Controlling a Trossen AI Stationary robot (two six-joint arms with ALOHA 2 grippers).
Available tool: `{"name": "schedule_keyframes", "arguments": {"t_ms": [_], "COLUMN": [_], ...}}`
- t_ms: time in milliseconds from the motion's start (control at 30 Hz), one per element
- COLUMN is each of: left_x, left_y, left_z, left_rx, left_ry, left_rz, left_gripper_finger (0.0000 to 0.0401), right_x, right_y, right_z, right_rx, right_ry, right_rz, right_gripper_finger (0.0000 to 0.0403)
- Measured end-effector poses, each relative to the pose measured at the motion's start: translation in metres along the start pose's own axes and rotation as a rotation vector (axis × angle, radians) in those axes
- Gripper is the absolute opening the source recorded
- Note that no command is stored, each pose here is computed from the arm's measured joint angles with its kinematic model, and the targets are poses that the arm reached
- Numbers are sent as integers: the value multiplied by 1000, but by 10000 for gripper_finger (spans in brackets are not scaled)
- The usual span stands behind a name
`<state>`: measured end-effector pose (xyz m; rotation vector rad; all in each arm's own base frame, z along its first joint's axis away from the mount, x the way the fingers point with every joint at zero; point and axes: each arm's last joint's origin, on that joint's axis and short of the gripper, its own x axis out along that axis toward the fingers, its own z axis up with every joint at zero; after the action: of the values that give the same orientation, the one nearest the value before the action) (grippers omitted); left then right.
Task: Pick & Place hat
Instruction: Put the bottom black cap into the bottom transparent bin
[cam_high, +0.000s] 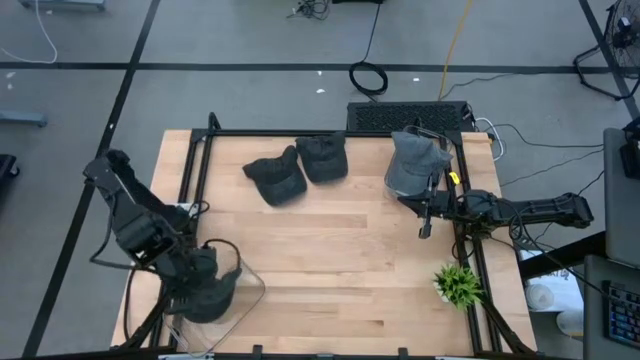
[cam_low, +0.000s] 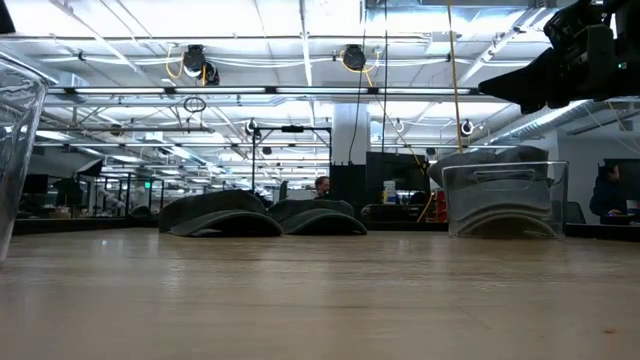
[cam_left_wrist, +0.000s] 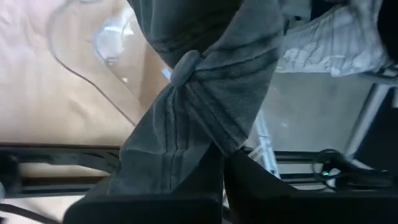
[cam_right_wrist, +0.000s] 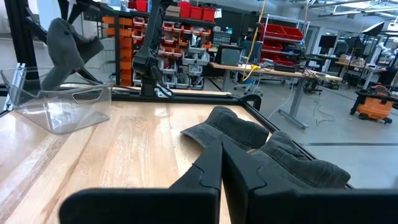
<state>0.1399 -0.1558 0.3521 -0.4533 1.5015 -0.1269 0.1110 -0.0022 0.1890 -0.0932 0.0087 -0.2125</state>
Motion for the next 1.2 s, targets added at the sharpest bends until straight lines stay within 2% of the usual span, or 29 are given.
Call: {"name": "schedule_keyframes", "arguments": {"t_ms": [100,267,433,600,700,867,1000,1100,1200], "left_x": [2,13,24,33,36,44,51,53,54], "left_y": [-5,-14,-18,-19,-19,-22,-24,-25,-28], "left_z": [-3,1,5,14,18,25,25,25,27], "left_rx": [-37,-23,77,230,271,303,243,219,278], "left_ry": [-1,54,93,59,46,24,120,143,88], "left_rz": [-19,-31,0,47,63,89,69,60,57], "left_gripper_finger": [2,2,2,8,4,8,8,4,12], "right_x": [0,0,0,0,0,0,0,0,0], "right_y": [0,0,0,0,0,0,0,0,0], "right_z": [0,0,0,0,0,0,0,0,0], "right_rx": [0,0,0,0,0,0,0,0,0], "right_ry": [0,0,1,0,0,1,0,1,0], "right_rz": [0,0,0,0,0,0,0,0,0], "right_gripper_finger": [0,0,0,0,0,0,0,0,0]}}
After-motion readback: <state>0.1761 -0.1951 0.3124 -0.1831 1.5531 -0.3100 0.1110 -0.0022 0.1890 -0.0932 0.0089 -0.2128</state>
